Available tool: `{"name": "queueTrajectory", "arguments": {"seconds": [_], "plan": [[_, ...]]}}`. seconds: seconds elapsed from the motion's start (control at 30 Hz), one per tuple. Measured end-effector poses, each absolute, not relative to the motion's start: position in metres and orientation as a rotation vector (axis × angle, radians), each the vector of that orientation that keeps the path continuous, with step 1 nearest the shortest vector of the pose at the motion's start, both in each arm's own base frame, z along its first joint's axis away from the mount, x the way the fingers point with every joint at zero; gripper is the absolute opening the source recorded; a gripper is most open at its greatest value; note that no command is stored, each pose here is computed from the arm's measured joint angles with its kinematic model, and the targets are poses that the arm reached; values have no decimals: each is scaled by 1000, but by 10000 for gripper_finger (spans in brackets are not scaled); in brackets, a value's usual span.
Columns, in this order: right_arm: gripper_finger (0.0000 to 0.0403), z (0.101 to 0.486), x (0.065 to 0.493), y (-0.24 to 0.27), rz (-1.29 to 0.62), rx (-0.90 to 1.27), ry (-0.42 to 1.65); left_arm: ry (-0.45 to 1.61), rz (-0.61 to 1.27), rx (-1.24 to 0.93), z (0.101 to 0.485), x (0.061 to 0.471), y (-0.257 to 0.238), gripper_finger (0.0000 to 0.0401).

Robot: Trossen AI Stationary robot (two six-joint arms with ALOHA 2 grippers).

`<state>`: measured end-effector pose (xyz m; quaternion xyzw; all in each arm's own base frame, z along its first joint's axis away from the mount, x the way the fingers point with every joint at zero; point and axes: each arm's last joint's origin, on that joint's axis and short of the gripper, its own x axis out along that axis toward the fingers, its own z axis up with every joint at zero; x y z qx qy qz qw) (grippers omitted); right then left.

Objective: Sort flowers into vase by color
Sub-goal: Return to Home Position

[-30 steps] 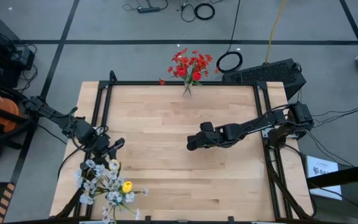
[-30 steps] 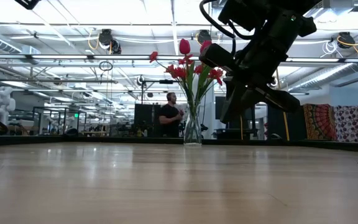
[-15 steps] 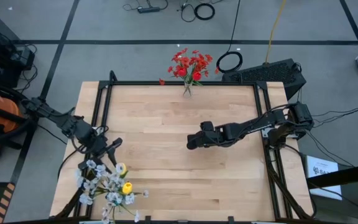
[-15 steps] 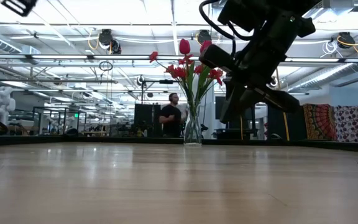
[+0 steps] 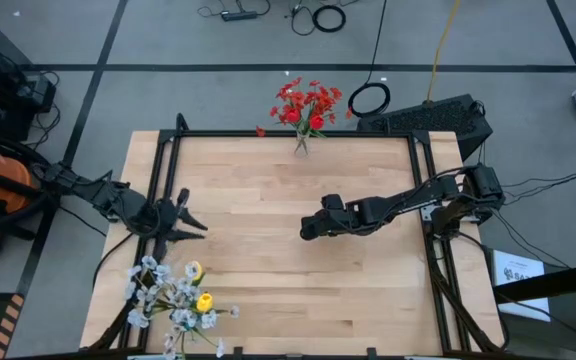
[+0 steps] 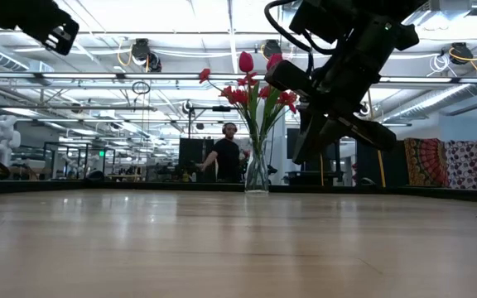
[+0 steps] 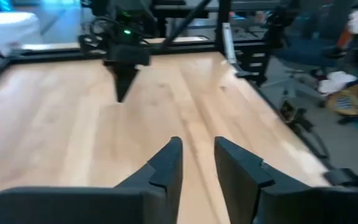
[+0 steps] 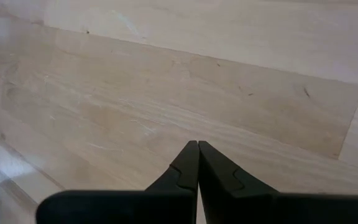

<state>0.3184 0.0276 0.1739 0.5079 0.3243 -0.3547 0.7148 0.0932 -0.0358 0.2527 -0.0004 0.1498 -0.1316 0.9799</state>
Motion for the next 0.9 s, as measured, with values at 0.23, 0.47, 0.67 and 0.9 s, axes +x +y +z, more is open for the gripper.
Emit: {"name": "queueTrajectory", "arguments": {"seconds": [0.23,0.47,0.67,0.9], "plan": [[0,174,319,23,-769,1072,733,270,-164,56,247,99,-29,10],[0,174,319,17,-746,1004,752,210,-57,22,212,113,-21,3],[0,174,319,15,-697,964,793,184,39,-42,194,114,-11,2],[0,173,320,8,-644,920,836,136,120,-90,185,107,-1,1]]}}
